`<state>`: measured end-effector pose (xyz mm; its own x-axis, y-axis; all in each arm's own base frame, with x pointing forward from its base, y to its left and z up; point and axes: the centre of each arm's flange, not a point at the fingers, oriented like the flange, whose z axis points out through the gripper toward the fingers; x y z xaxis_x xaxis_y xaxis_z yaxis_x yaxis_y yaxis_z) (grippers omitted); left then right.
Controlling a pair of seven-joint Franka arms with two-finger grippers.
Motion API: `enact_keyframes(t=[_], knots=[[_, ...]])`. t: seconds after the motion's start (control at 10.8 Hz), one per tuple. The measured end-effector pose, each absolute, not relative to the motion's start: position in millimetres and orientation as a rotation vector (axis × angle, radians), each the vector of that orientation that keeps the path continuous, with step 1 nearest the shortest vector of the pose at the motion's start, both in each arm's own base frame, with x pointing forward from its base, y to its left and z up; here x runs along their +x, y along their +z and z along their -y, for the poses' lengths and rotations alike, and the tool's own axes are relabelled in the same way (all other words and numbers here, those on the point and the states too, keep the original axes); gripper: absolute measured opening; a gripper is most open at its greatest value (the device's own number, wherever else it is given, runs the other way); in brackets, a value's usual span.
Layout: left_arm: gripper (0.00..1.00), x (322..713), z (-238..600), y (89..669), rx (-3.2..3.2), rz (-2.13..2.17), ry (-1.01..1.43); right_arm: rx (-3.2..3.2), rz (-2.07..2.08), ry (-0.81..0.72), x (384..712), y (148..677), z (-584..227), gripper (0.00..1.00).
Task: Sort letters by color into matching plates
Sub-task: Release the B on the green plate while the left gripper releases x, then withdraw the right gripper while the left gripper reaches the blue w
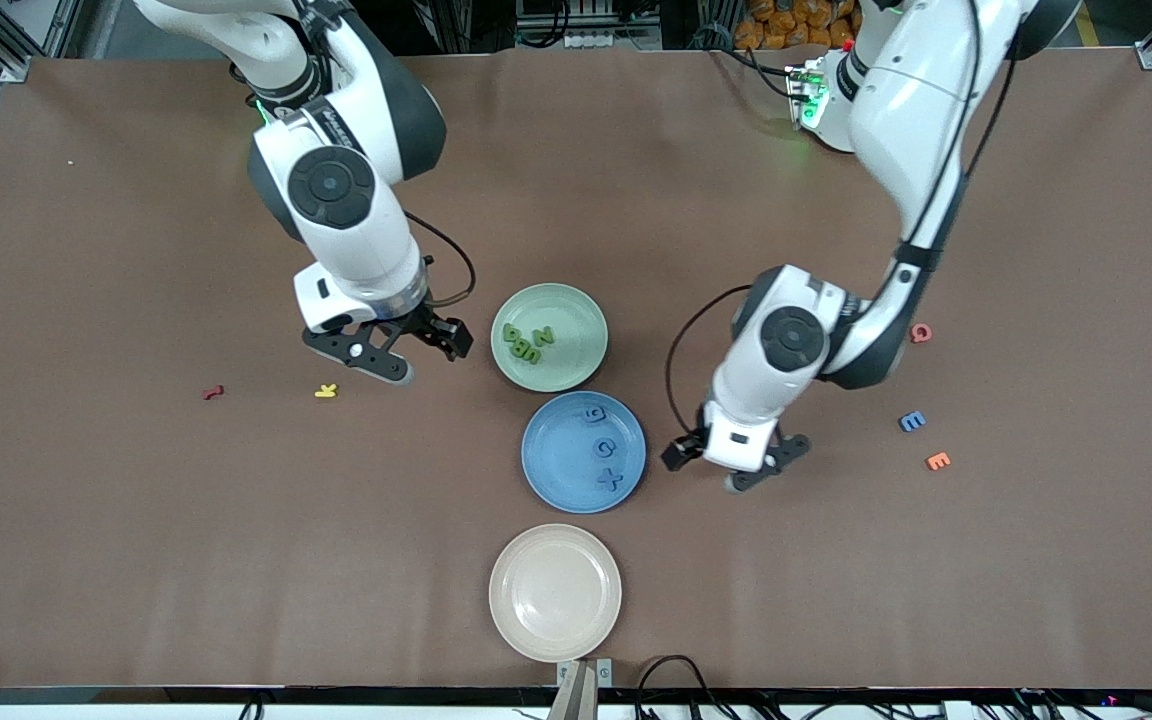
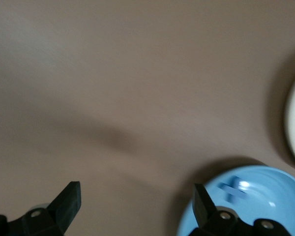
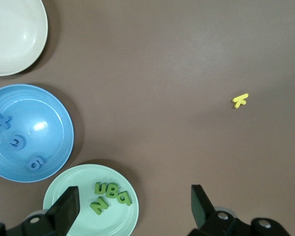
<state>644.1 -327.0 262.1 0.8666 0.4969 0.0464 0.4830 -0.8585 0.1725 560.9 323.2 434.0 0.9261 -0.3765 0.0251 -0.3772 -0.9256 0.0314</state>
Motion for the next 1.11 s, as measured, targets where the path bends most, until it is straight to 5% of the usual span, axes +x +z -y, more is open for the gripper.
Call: enact_keyframes(t=[1.11], knots=[[1.00,648.8,109.8,298.2,3.066,-0.586,0.016,3.078,0.198,0.028,580.1,528.9,-173.4,1.00]])
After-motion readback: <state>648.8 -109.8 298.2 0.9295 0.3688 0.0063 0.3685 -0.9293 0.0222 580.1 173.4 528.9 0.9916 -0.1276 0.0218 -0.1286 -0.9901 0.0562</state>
